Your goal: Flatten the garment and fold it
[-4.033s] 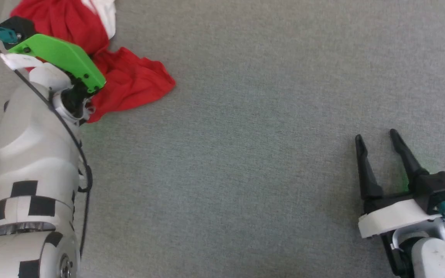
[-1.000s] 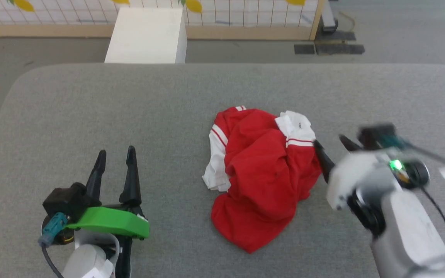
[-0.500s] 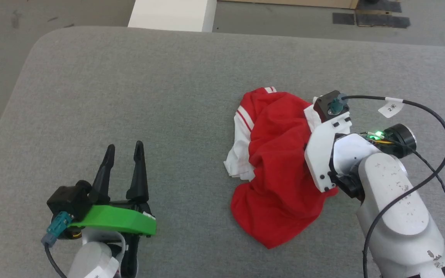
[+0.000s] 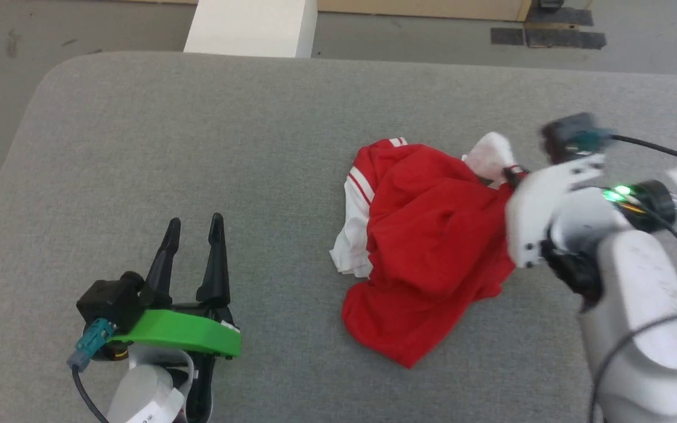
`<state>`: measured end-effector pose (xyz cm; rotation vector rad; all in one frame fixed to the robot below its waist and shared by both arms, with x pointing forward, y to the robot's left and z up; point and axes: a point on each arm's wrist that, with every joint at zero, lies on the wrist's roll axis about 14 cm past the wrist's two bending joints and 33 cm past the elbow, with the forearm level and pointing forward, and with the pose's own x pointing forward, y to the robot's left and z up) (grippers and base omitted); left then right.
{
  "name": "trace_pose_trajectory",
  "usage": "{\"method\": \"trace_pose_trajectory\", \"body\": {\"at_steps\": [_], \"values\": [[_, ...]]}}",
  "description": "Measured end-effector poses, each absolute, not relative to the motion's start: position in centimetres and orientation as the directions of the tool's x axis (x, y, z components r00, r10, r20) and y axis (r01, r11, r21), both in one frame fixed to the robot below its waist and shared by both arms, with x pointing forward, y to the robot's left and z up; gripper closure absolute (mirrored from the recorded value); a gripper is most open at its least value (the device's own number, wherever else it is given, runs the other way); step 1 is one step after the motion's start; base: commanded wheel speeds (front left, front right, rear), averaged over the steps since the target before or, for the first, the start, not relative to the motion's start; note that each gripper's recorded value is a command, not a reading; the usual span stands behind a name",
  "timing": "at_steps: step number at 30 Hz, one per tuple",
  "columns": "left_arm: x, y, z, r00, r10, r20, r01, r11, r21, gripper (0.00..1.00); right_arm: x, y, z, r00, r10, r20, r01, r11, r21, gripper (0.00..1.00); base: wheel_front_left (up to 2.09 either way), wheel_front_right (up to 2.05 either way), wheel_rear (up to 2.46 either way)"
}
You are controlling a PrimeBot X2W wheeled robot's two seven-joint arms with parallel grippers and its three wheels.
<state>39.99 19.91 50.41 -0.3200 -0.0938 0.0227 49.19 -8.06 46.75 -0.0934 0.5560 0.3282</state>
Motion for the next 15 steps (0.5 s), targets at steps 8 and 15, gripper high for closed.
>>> {"method": "trace_pose_trajectory", "body": {"at_steps": [8, 15], "values": [[40.3, 18.0, 51.4, 0.993, -0.017, 0.117, 0.054, 0.944, -0.326, 0.0, 42.2, -20.2, 43.2, 0.822, 0.035, -0.568, 0.038, 0.993, 0.116, 1.0, 0.0, 0.0, 0.0], [40.2, 16.7, 51.0, 0.993, -0.056, 0.106, 0.089, 0.938, -0.334, 0.0, 34.0, -23.0, 36.8, 0.694, 0.014, -0.72, 0.203, 0.955, 0.215, 1.0, 0.0, 0.0, 0.0]]}}
